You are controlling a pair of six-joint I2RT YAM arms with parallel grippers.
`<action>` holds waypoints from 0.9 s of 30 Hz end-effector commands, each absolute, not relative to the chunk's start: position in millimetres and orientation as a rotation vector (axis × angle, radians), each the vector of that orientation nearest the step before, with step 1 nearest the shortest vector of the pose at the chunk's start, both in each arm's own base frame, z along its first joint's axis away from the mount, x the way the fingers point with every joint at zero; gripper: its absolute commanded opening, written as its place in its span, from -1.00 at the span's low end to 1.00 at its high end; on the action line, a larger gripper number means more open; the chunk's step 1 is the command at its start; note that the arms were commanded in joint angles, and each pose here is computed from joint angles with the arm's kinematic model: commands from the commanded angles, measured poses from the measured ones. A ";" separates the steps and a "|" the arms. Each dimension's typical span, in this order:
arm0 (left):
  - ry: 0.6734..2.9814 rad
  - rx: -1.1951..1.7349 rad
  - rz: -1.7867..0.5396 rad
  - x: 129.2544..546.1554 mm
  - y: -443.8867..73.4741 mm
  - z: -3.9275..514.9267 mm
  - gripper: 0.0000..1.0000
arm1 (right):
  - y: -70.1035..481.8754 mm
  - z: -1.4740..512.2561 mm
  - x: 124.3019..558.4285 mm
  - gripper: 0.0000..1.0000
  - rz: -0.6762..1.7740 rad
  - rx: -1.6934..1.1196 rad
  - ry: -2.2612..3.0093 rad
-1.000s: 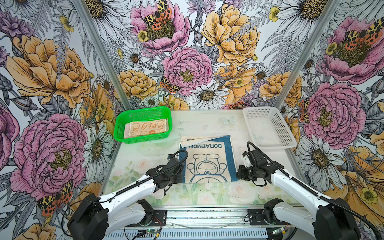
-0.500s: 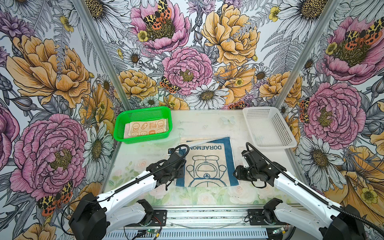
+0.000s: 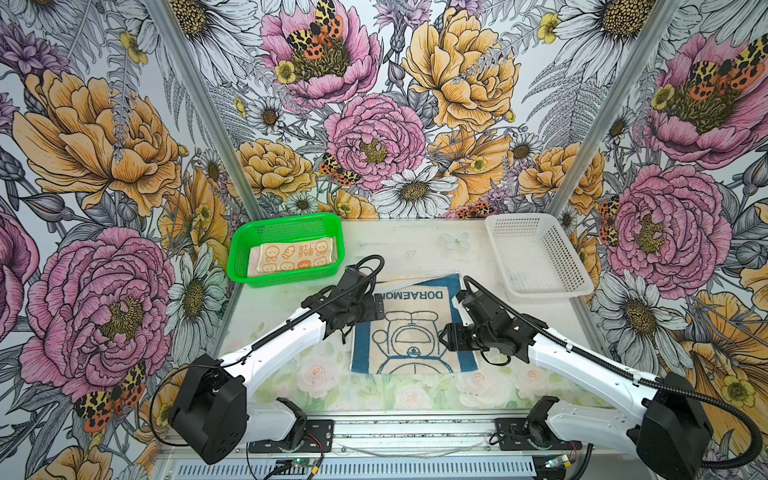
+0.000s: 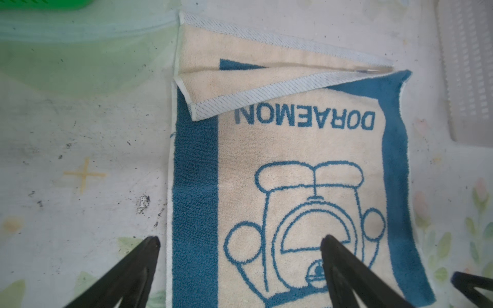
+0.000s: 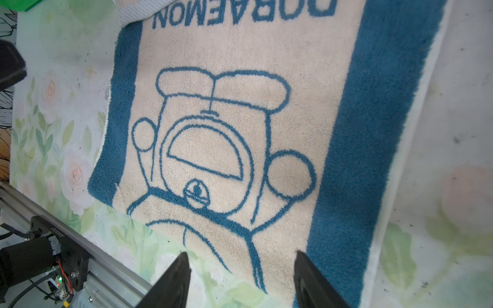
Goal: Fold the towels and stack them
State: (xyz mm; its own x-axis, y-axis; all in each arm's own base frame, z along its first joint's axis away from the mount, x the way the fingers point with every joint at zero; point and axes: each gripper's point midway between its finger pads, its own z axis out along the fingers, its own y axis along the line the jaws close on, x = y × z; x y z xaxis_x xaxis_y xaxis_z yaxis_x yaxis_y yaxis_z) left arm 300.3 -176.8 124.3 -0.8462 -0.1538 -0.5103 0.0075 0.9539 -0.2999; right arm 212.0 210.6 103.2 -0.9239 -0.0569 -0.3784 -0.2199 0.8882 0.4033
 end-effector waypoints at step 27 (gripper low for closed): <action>2.429 -0.232 -0.473 345.9 -194.9 120.0 0.98 | 248.7 73.0 222.7 0.99 0.760 -0.185 2.655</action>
State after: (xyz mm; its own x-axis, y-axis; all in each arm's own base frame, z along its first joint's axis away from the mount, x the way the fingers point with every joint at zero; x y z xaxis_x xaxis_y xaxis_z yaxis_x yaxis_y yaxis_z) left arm 330.9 -193.5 117.0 -0.8139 -0.2377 -0.5302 -0.0228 0.9249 -0.3796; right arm 225.0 240.2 77.8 -0.9168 -0.0458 -0.3968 -0.2337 0.8672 0.4397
